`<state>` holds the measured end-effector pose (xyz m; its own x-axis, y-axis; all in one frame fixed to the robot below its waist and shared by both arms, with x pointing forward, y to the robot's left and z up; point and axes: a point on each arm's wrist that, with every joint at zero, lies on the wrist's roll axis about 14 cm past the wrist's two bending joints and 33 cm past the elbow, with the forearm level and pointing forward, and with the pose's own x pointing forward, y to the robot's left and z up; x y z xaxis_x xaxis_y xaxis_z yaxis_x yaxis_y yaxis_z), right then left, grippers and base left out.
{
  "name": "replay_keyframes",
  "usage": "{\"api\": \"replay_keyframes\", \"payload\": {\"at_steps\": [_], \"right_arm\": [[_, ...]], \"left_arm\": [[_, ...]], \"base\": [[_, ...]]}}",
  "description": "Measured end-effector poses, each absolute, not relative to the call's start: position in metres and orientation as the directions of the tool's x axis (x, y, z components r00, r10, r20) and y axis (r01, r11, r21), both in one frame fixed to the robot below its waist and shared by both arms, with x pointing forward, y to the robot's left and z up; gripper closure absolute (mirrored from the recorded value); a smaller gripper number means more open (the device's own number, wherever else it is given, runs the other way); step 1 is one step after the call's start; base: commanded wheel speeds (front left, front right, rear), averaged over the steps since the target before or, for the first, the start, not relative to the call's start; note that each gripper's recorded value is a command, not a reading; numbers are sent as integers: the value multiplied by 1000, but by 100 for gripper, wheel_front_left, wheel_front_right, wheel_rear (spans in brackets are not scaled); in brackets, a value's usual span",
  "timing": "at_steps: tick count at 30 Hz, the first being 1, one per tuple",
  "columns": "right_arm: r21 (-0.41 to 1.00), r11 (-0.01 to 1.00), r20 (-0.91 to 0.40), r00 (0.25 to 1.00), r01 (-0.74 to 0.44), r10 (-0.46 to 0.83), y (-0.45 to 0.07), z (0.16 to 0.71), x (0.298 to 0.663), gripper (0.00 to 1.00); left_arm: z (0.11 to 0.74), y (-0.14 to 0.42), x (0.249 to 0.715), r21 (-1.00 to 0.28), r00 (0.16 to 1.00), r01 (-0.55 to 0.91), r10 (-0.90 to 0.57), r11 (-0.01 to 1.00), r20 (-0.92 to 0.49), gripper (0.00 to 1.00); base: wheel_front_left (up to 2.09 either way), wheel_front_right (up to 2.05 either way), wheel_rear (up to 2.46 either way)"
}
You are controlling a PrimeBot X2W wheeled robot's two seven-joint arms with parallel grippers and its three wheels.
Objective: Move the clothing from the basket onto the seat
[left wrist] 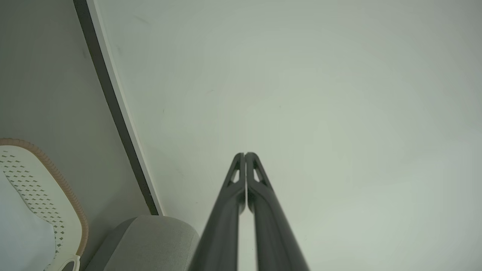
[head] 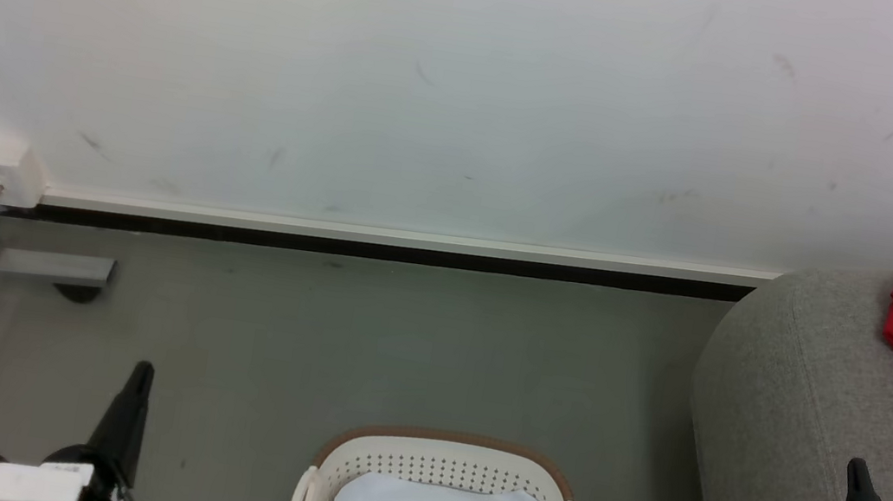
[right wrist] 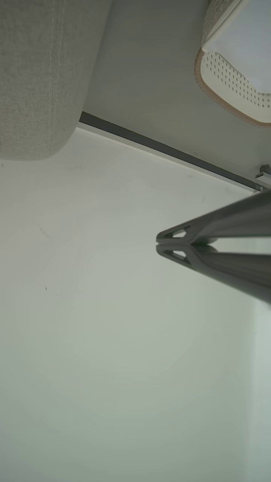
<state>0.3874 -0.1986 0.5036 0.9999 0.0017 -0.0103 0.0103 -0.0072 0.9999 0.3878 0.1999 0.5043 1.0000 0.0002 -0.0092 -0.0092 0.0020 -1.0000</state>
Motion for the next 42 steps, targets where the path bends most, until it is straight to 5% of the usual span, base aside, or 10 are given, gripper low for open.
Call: {"api": "replay_keyframes", "payload": {"at_steps": [42], "right_arm": [[1000, -7, -10, 1000, 10, 2, -199, 504, 387, 100]], "left_arm": [[504, 200, 388, -1000, 1000, -9, 0, 2, -9, 100]], "base": [[0, 0, 0]]}}
